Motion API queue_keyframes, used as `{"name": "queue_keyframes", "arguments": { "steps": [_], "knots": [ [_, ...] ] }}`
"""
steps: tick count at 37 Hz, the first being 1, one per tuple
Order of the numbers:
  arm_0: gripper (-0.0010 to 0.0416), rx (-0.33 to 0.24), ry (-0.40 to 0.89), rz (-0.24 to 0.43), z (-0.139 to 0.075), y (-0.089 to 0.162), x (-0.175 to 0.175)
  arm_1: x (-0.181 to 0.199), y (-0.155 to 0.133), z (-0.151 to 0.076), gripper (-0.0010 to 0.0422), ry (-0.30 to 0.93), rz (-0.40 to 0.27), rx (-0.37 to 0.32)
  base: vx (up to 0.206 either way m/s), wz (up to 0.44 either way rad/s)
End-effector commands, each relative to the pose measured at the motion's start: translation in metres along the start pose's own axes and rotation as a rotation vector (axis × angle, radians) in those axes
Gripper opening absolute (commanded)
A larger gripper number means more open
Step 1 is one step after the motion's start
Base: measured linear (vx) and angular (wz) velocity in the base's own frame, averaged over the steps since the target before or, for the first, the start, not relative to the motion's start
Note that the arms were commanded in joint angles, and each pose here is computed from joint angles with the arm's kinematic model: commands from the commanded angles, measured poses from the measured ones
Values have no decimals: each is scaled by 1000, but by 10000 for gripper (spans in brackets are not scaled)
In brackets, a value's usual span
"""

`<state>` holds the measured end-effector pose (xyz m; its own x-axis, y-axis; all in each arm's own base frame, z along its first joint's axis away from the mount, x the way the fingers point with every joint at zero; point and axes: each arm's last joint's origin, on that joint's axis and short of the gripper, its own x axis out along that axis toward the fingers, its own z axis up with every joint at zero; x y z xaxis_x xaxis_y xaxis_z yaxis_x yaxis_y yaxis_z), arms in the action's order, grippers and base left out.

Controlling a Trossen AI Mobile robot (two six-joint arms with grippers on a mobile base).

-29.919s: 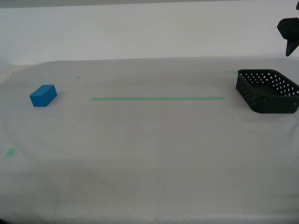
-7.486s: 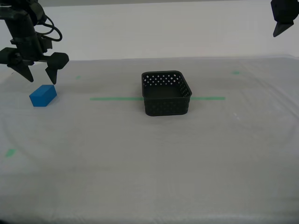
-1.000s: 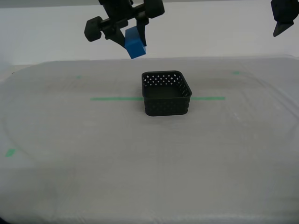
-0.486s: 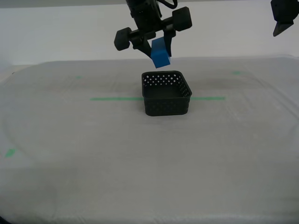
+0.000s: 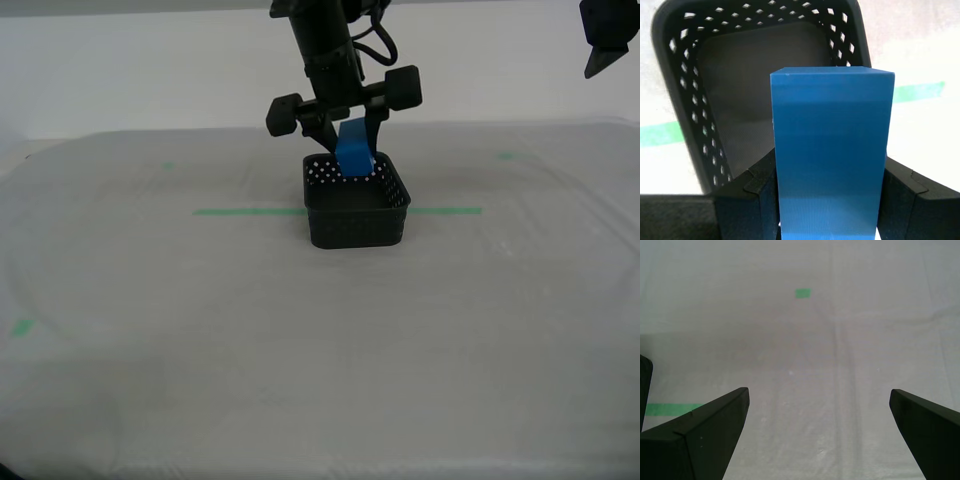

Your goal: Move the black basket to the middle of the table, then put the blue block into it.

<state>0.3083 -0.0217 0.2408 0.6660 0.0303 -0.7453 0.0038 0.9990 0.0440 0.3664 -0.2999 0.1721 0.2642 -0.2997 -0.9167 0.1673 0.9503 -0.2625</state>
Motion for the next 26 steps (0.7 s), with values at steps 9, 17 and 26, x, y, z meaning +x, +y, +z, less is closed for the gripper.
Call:
{"name": "queue_keyframes", "arguments": {
  "steps": [9,17,26],
  "knots": [
    [394,-1,-2,3,0,0,0,11,2,-1,0,17,8,49,0,0],
    [394,-1,-2,2,0,0,0,10,2,-1,0,17,8,51,0,0],
    [394,-1,-2,2,0,0,0,10,3,-1,0,21,11,102,0,0]
  ]
}}
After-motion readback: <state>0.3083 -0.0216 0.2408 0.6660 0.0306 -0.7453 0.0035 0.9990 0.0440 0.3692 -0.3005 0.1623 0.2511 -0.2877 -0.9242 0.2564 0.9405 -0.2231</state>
